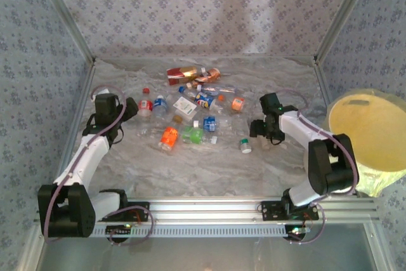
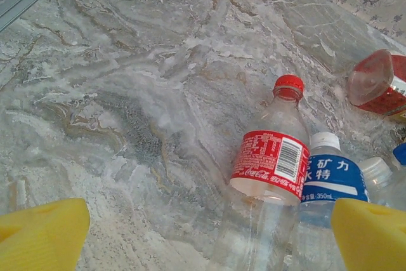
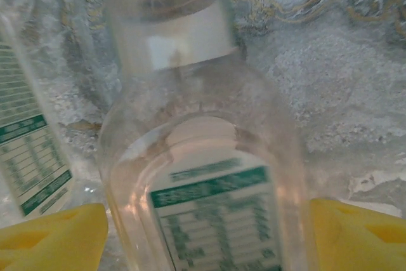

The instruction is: Put the plastic bottles in the bin

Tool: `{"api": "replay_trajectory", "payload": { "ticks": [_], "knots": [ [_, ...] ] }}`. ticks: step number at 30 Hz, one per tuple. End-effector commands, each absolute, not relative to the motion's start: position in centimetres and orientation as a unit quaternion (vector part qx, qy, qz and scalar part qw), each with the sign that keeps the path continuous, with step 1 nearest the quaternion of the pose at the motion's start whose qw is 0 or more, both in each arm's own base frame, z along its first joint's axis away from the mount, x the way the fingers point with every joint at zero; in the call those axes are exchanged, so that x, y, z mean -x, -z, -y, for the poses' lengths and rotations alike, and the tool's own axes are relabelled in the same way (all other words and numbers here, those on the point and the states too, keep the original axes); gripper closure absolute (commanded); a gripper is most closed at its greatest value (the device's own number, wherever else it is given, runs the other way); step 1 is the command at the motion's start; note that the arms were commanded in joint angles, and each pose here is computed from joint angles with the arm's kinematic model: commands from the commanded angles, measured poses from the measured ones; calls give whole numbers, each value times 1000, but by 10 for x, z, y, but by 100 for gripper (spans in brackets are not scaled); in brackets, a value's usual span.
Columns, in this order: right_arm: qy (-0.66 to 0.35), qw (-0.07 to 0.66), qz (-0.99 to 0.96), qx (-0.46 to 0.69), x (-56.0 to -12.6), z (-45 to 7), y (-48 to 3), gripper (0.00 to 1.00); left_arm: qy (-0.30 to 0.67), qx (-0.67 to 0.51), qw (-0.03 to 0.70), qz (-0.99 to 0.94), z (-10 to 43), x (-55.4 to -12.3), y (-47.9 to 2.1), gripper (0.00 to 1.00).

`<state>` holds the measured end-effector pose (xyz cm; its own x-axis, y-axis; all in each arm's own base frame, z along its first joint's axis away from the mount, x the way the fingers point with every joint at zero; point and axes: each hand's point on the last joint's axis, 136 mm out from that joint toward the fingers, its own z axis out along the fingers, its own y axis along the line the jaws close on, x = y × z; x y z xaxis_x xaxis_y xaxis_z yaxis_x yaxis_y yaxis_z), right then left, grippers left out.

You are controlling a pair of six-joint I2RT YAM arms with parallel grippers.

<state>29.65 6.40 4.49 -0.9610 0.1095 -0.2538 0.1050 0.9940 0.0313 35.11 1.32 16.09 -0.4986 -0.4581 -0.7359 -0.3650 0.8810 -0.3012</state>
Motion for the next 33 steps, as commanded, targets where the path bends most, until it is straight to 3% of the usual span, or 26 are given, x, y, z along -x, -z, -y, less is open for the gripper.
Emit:
{"api": "replay_trajectory", "payload": {
  "ticks": [1, 6, 16, 22, 26, 33],
  "knots": [
    [-5, 115, -992, -48, -302, -65, -40, 15, 61, 241, 437, -864, -10, -356, -167, 2],
    [6, 118, -990, -76, -304, -57, -36, 20, 61, 242, 431, -867, -10, -356, -164, 2],
    [32, 251, -962, -107, -320, -37, -95, 43, 69, 246, 427, -867, -7, -359, -166, 2],
    [4, 380, -922, -76, -323, -40, -184, 49, 89, 242, 428, -866, 0, -365, -169, 2],
    [-20, 468, -882, -51, -318, -43, -272, 51, 103, 233, 432, -865, 6, -371, -174, 2],
    [95, 554, -825, -56, -284, 6, -406, 55, 127, 227, 431, -864, 15, -381, -178, 2]
  ]
}}
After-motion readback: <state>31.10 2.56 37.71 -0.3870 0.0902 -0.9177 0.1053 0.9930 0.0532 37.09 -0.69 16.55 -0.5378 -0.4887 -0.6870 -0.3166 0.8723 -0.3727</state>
